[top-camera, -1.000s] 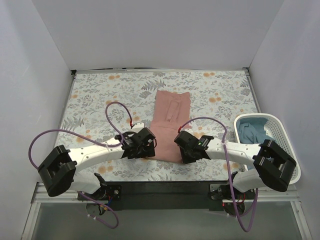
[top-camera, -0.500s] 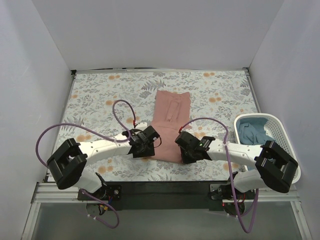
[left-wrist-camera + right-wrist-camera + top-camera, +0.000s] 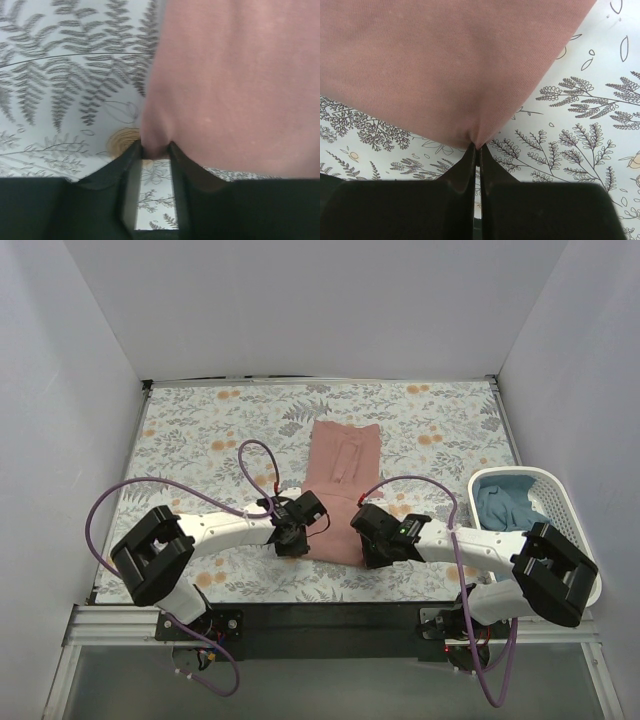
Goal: Fold and stack the t-shirts
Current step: Fold the tshirt
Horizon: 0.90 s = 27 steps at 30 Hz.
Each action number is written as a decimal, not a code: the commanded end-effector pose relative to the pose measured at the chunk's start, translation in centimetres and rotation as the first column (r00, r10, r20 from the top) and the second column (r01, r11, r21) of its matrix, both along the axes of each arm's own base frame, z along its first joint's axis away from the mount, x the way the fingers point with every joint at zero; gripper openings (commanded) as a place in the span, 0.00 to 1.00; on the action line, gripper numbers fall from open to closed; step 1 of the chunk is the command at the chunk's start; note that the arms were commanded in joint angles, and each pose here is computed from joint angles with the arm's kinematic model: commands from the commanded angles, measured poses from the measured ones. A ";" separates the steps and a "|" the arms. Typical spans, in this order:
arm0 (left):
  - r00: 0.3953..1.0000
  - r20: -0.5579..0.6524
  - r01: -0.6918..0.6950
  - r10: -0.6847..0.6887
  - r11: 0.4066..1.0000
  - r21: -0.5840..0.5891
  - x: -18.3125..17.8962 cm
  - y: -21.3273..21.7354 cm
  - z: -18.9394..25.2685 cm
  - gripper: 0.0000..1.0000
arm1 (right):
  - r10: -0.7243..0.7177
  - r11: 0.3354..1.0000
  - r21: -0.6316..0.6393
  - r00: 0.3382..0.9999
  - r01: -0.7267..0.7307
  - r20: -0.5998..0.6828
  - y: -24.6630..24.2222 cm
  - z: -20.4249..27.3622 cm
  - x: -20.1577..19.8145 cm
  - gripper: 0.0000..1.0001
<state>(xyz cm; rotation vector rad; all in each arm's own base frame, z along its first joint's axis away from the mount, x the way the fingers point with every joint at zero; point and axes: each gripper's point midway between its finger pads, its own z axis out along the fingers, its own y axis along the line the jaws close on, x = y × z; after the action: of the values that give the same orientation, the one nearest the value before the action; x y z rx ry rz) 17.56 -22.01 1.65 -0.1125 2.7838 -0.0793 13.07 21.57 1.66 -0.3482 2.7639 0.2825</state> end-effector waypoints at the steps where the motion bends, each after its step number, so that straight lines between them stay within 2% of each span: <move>1: 0.997 -0.076 0.005 -0.004 1.000 0.015 -1.5 0.2 -1.7 0.22 | 0.006 0.979 -0.203 0.996 -0.024 -0.093 -5.3 -2.6 -2.9 0.01; 3: 0.997 -0.080 0.000 0.001 1.000 0.014 -1.6 0.3 -1.8 0.11 | 0.005 0.980 -0.197 0.997 -0.021 -0.082 -5.2 -2.4 -2.7 0.01; 4: 0.996 -0.083 -0.005 0.007 1.000 0.014 -1.6 0.3 -1.7 0.00 | 0.010 0.980 -0.198 0.997 -0.026 -0.082 -5.2 -2.4 -2.7 0.01; 8: 0.995 -0.100 -0.010 0.011 1.000 0.010 -2.3 0.6 -1.2 0.00 | 0.046 0.984 -0.166 0.994 -0.063 -0.102 -4.6 -1.9 -3.1 0.01; 11: 0.990 -0.139 -0.006 0.007 1.000 0.011 -4.3 1.2 -0.7 0.00 | 0.091 0.986 -0.122 0.985 -0.110 -0.150 -4.3 -1.2 -4.5 0.01; 14: 0.974 -0.220 0.065 -0.062 0.998 0.006 -8.9 1.6 0.3 0.00 | 0.128 0.985 -0.082 0.963 -0.151 -0.236 -4.6 -0.6 -7.4 0.01; 18: 0.953 -0.297 0.052 -0.053 0.999 -0.012 -14.5 2.4 2.2 0.00 | 0.162 0.983 -0.031 0.929 -0.183 -0.331 -5.3 0.3 -11.9 0.01; 21: 0.928 -0.361 0.090 -0.097 0.995 -0.037 -18.3 2.9 2.8 0.00 | 0.169 0.981 -0.028 0.907 -0.194 -0.386 -6.2 0.9 -14.2 0.01; 24: 0.930 -0.357 0.062 -0.084 0.995 -0.072 -18.8 2.8 3.9 0.00 | 0.192 0.978 -0.001 0.910 -0.207 -0.368 -6.0 2.5 -14.2 0.01; 25: 0.938 -0.334 0.064 -0.091 0.994 -0.091 -18.4 2.5 4.5 0.00 | 0.210 0.977 0.038 0.921 -0.209 -0.328 -4.8 4.2 -13.2 0.01; 27: 0.968 -0.234 0.059 -0.096 0.985 -0.159 -15.9 1.0 7.0 0.00 | 0.200 0.979 0.028 0.932 -0.201 -0.303 -4.8 5.7 -12.1 0.01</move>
<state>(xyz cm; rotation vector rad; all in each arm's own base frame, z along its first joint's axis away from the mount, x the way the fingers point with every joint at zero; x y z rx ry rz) 0.37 -22.25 6.34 0.0694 3.0623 -0.3631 0.36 18.50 5.05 -0.6600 3.0085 0.5265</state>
